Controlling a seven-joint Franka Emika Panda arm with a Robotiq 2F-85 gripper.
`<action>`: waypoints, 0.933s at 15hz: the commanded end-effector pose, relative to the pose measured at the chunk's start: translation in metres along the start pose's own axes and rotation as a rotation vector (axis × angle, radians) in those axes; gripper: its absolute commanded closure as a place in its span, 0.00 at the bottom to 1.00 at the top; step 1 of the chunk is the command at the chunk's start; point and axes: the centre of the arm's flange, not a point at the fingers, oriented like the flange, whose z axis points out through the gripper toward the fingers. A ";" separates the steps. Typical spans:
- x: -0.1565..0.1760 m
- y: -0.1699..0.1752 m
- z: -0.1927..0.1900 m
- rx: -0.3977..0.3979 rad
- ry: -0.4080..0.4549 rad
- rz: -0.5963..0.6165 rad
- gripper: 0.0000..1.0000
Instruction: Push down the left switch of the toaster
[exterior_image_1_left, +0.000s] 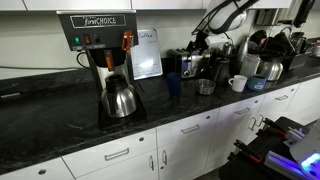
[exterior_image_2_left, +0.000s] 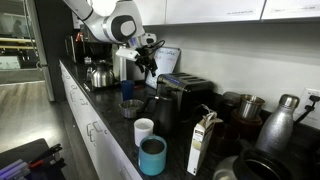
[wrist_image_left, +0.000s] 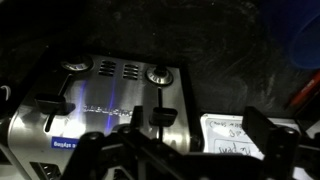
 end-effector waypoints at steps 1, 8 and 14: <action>0.024 0.012 0.024 -0.061 0.053 0.070 0.00; 0.038 0.018 0.046 -0.085 0.060 0.165 0.03; 0.051 0.014 0.042 -0.092 0.090 0.209 0.52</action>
